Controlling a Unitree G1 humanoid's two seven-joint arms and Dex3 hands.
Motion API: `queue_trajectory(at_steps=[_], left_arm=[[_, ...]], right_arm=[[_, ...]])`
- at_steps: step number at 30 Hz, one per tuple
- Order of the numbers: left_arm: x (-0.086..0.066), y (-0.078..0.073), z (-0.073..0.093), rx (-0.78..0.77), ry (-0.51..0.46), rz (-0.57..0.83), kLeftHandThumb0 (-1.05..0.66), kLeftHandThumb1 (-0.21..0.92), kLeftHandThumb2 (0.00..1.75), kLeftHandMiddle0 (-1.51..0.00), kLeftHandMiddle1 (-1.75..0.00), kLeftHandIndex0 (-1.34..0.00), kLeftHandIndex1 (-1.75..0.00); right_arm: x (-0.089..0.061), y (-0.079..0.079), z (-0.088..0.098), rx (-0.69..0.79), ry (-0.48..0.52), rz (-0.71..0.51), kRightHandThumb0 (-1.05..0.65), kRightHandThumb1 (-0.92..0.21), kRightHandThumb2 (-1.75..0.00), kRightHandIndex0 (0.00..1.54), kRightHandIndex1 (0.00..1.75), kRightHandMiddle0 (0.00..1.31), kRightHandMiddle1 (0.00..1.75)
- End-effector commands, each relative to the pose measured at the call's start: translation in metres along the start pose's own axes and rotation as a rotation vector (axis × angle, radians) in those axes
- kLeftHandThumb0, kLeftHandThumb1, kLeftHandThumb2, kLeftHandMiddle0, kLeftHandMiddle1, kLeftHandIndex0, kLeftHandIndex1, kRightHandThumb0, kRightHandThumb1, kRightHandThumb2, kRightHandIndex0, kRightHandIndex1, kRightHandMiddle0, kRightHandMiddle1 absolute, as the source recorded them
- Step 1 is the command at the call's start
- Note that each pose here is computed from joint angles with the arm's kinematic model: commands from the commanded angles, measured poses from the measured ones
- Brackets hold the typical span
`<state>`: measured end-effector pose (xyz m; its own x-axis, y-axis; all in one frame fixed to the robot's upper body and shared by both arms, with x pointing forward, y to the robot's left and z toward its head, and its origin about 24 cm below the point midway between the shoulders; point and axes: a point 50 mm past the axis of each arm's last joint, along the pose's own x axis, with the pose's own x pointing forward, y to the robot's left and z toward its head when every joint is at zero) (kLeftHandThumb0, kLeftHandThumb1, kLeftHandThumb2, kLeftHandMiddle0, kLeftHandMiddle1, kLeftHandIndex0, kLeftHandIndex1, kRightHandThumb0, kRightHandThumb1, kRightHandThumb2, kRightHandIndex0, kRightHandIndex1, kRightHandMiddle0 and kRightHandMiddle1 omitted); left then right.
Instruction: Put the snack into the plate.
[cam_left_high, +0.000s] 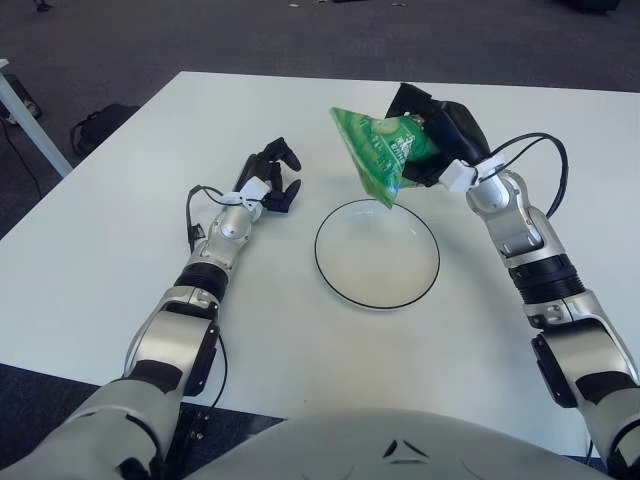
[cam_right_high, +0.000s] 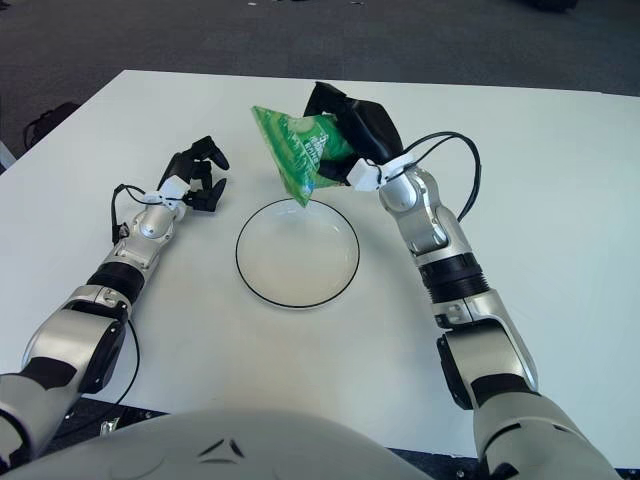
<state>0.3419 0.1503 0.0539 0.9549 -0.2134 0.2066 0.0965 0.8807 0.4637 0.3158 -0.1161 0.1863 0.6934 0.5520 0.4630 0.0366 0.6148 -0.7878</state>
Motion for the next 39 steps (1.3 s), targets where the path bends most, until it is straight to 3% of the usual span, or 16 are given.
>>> queue_trajectory(at_steps=[1,14,28,31,35,36,37,38,39], left_arm=[[-0.035,-0.025,-0.037,-0.057,0.198,-0.068,-0.46,0.38,1.23,-1.02,-1.75,-0.56,-1.75],[-0.033,-0.026,-0.039,-0.165,0.246,-0.062,-0.46,0.37,1.24,-0.98,-1.75,-0.56,-1.75],[-0.031,-0.027,-0.037,-0.207,0.259,-0.054,-0.46,0.38,1.23,-0.99,-1.75,-0.56,-1.75],[-0.031,-0.027,-0.037,-0.225,0.264,-0.052,-0.46,0.38,1.23,-0.99,-1.75,-0.56,-1.75],[-0.030,-0.028,-0.037,-0.253,0.277,-0.049,-0.46,0.38,1.23,-1.00,-1.75,-0.56,-1.75],[-0.030,-0.028,-0.037,-0.262,0.282,-0.046,-0.46,0.38,1.23,-1.00,-1.75,-0.56,-1.75],[-0.030,-0.028,-0.037,-0.269,0.286,-0.044,-0.46,0.38,1.23,-1.00,-1.75,-0.56,-1.75],[-0.030,-0.028,-0.037,-0.273,0.290,-0.042,-0.46,0.38,1.23,-0.99,-1.75,-0.56,-1.75],[-0.030,-0.028,-0.037,-0.276,0.292,-0.041,-0.46,0.38,1.24,-0.98,-1.75,-0.56,-1.75]], right_arm=[[-0.004,0.002,0.007,0.017,-0.053,0.027,0.00,-0.01,-1.63,0.88,1.63,0.60,1.75],[-0.013,0.017,0.017,0.031,-0.172,0.115,0.00,0.01,-1.65,0.90,1.63,0.62,1.75],[-0.026,0.031,0.017,-0.018,-0.228,0.453,0.00,0.01,-1.67,0.89,1.67,0.63,1.75],[-0.027,0.031,0.016,-0.047,-0.235,0.509,0.00,0.04,-1.66,0.88,1.72,0.73,1.59],[-0.029,0.031,0.016,-0.067,-0.248,0.554,-0.01,0.00,-1.59,0.85,1.74,0.77,1.47],[-0.030,0.033,0.017,-0.067,-0.259,0.568,-0.01,-0.03,-1.54,0.82,1.74,0.76,1.44],[-0.032,0.035,0.017,-0.069,-0.271,0.586,-0.01,-0.14,-1.43,0.73,1.74,0.68,1.47],[-0.034,0.036,0.016,-0.069,-0.280,0.598,-0.21,-0.22,-1.26,0.47,1.66,0.43,1.42],[-0.035,0.037,0.016,-0.070,-0.286,0.605,-0.34,-0.27,-1.17,0.30,1.60,0.28,1.39]])
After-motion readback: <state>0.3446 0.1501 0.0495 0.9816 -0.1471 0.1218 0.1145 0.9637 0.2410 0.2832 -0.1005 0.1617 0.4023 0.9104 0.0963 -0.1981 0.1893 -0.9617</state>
